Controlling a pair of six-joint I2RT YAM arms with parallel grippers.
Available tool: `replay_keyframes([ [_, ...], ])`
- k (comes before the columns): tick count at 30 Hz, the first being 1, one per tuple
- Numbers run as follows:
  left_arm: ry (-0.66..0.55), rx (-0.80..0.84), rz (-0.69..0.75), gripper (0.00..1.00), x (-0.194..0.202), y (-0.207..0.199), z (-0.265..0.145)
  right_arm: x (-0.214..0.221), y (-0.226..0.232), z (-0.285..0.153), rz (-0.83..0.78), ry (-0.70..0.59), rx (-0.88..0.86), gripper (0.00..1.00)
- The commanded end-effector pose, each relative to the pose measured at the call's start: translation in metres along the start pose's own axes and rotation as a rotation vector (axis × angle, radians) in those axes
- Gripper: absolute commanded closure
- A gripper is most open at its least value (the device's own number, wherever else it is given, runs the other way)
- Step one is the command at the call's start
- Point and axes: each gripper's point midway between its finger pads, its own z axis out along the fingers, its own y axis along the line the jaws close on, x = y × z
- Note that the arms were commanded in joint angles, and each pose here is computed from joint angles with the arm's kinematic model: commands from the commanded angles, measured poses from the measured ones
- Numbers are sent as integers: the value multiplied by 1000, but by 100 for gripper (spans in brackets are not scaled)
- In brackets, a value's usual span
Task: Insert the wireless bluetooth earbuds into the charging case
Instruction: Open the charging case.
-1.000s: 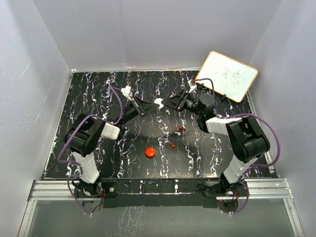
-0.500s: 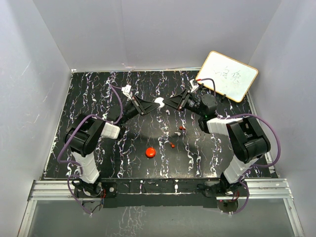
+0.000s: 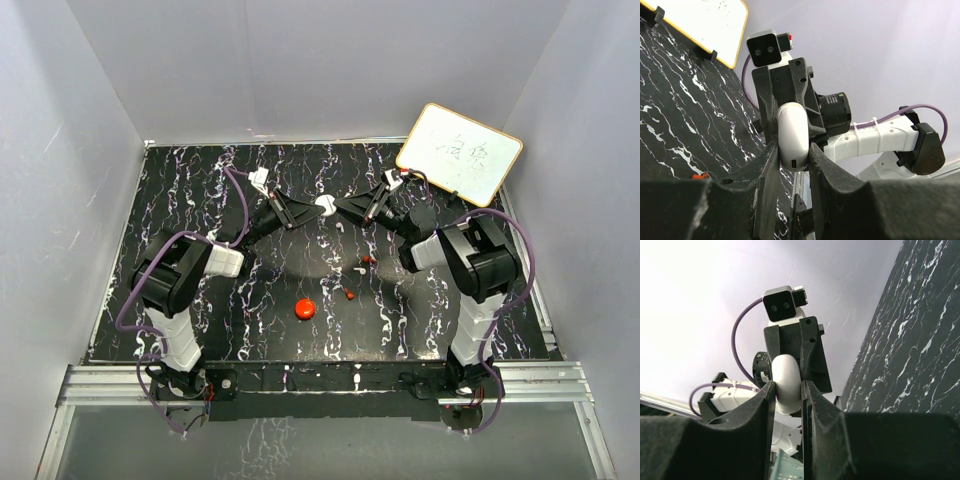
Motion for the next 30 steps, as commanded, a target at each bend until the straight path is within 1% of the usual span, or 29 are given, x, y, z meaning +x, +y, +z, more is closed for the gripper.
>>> replay_keyframes([
  [1,-85,302,209,100,-32,-94,7,-2,27,0,-30,4,-153,92],
  [8,-103,342,226,100,-42,-111,12,-5,20,0,23,-9,-167,92],
  [21,-113,364,230,100,-45,-121,13,-7,12,3,25,-17,-150,91],
  [27,-111,356,239,100,-44,-120,10,-12,12,1,-32,-27,-106,89],
  [30,-115,334,237,100,-43,-113,5,-18,13,-2,-109,-33,-61,84],
])
